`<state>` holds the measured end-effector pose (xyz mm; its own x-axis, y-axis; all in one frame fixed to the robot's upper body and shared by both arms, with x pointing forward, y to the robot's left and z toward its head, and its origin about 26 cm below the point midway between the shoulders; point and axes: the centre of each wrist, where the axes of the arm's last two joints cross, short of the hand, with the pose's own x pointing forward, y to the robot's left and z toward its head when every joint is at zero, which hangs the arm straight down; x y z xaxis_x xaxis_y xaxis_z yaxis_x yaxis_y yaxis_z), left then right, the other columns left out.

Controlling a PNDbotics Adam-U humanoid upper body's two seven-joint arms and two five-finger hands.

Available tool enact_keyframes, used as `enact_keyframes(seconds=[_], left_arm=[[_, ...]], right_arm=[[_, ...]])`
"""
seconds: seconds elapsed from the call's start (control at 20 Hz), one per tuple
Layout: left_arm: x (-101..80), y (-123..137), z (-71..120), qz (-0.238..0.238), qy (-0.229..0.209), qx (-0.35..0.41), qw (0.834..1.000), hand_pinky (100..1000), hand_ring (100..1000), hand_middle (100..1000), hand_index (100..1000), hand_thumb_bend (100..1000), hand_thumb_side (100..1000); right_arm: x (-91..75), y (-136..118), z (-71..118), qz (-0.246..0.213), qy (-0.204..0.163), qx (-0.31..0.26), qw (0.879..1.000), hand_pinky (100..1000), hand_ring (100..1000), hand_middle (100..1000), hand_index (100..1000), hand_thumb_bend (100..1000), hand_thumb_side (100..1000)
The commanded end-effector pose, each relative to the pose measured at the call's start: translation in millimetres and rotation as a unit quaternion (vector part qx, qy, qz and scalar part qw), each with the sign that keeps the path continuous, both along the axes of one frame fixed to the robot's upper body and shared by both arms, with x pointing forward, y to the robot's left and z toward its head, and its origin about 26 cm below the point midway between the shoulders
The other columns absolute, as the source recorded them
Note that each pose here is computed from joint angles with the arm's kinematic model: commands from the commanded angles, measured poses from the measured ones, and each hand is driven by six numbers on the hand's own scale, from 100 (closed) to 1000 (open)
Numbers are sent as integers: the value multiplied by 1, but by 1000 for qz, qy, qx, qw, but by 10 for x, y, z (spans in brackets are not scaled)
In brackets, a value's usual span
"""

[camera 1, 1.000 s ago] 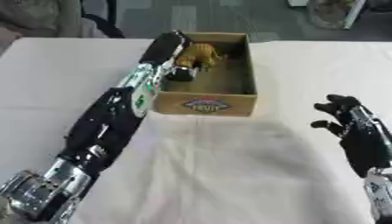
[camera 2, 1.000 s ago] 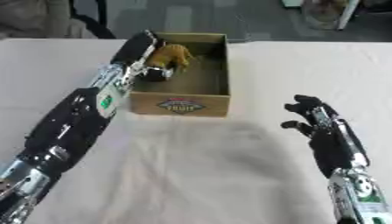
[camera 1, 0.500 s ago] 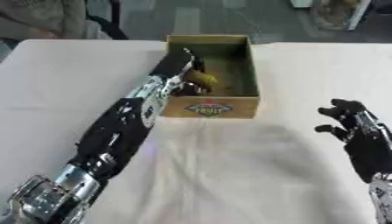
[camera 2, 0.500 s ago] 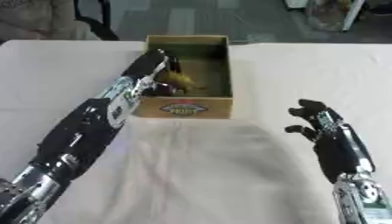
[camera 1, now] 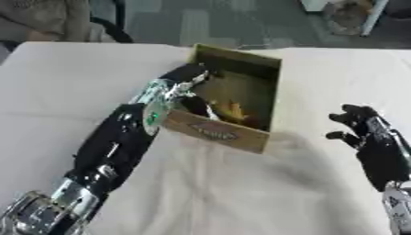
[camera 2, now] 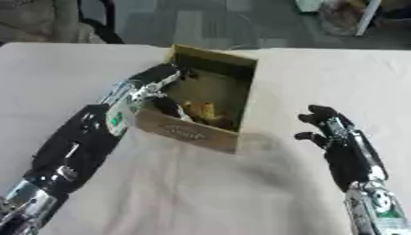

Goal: Pick up objects on the table and place them in the box.

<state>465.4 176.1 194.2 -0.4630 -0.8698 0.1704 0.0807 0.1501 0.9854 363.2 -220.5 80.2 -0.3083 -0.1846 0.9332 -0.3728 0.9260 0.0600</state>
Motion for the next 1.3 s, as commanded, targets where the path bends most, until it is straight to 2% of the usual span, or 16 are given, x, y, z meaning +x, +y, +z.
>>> enact_keyframes(seconds=[0.05,0.2,0.25,0.4,0.45,0.5,0.55,0.65,0.8,0.9,1.05,1.25,1.3], left_arm=[[-182,31,456,4,-70,-36,997,785,797,815,874,977,389],[-413,57,695,6,-127,-97,987,775,778,793,861,932,337],[-503,77,765,2,-146,-126,981,749,731,732,823,833,295],[-771,199,873,-15,-181,-222,958,707,671,670,792,752,259],[-850,249,872,-18,-186,-253,949,668,628,627,767,658,241],[-933,296,857,-24,-188,-288,939,641,605,604,752,546,264],[-1019,339,823,-37,-185,-327,926,622,588,591,746,464,298],[-1157,426,725,-62,-168,-394,902,591,561,564,729,379,340],[-1312,563,514,-73,-138,-461,874,562,524,541,722,295,379],[-1384,653,346,-64,-115,-485,865,561,521,540,724,294,416],[-1461,786,84,-31,-88,-524,847,548,505,523,716,237,465],[-1553,939,-199,23,-78,-568,819,541,495,512,707,209,501],[-1574,963,-256,34,-77,-575,814,541,494,511,706,232,503]], right_arm=[[8,-23,64,-4,-11,3,1000,596,825,589,759,100,622],[3,-37,58,-8,-10,4,1000,596,824,589,758,100,619],[2,-39,58,-9,-10,5,1000,597,824,589,758,100,618],[1,-58,59,-13,-10,6,1000,597,824,589,759,100,619],[0,-70,60,-15,-10,6,1000,597,824,589,759,100,616],[-1,-83,59,-18,-11,6,1000,597,824,589,759,100,615],[-3,-96,60,-20,-11,6,1000,597,824,589,759,100,613],[-5,-115,64,-25,-12,8,1000,597,824,589,759,100,611],[-8,-146,71,-31,-14,9,999,597,824,589,759,100,609],[-10,-161,78,-35,-16,10,999,598,824,589,759,100,601],[-13,-183,103,-39,-21,14,999,598,824,590,759,100,589],[-22,-210,136,-43,-28,16,999,599,824,590,758,100,575],[-24,-216,145,-44,-30,16,998,599,823,590,758,100,572]])
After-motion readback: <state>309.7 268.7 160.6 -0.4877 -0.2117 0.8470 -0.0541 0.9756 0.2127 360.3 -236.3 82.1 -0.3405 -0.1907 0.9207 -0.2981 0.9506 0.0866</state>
